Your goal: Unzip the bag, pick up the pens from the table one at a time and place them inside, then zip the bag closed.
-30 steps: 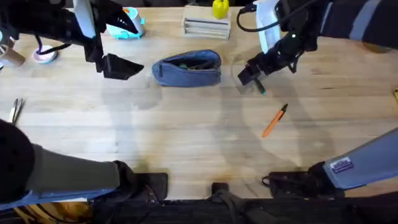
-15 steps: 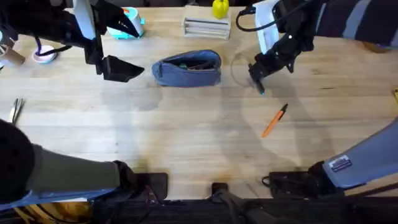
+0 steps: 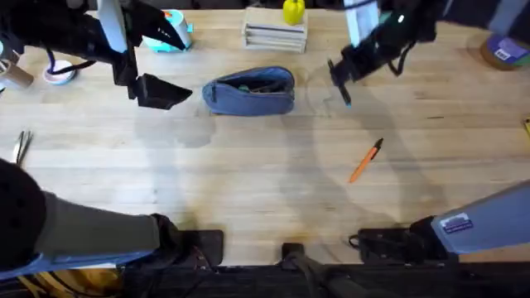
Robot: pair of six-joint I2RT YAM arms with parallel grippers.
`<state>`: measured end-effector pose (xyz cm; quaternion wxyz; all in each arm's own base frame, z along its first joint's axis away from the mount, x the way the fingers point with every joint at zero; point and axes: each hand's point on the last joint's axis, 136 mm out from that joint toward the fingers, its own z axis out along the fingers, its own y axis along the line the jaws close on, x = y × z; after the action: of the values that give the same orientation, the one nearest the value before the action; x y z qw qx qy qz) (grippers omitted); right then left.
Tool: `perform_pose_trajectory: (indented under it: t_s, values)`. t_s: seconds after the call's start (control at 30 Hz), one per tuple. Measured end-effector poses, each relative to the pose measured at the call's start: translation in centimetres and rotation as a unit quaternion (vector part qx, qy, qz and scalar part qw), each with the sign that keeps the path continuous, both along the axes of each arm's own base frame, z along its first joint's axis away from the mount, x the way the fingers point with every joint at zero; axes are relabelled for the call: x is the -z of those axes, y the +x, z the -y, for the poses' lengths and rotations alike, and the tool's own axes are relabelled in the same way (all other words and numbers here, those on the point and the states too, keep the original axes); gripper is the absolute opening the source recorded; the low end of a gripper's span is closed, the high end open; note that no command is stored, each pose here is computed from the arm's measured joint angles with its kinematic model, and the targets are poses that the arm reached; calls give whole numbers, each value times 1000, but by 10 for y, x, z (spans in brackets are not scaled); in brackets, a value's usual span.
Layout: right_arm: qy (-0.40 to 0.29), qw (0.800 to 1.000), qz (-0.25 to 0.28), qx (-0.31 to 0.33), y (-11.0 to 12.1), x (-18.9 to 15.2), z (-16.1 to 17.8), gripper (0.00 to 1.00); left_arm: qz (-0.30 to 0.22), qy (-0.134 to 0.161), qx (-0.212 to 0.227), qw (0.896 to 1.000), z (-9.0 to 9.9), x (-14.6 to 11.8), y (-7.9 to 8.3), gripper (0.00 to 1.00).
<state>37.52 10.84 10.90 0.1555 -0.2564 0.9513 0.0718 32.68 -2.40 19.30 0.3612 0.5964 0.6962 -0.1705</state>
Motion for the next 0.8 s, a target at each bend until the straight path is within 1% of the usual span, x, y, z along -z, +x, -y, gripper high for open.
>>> perform_pose_trajectory:
  t_s: [0.1, 0.17, 0.23, 0.3, 0.33, 0.47, 0.5, 0.57, 0.63, 0.8]
  values:
    - [25, 997, 59, -49, 12, -41, -24, 40, 0, 0, 0, 1000, 0, 0, 0, 993]
    - [40, 990, 90, -97, 14, -61, -44, 40, 0, 0, 0, 1000, 0, 0, 0, 993]
    - [48, 981, 113, -152, 11, -70, -64, 39, 0, 0, 0, 1000, 0, 0, 0, 993]
    - [48, 969, 124, -210, 5, -71, -80, 38, 0, 0, 0, 1000, 0, 0, 0, 993]
    - [40, 938, 144, -313, -7, -69, -104, 37, 0, 0, 0, 1000, 0, 0, 0, 993]
    - [18, 882, 171, -439, -20, -62, -128, 35, 0, 0, 0, 1000, 0, 0, 0, 993]
    - [4, 841, 189, -507, -26, -55, -141, 35, 0, 0, 0, 1000, 0, 0, 0, 993]
    - [-4, 821, 196, -537, -26, -49, -146, 34, 0, 0, 0, 1000, 0, 0, 0, 993]
    - [-10, 807, 200, -555, -23, -42, -149, 34, 0, 0, 0, 1000, 0, 0, 0, 993]
    - [-17, 790, 208, -576, -15, -28, -155, 34, 0, 0, 0, 1000, 0, 0, 0, 993]
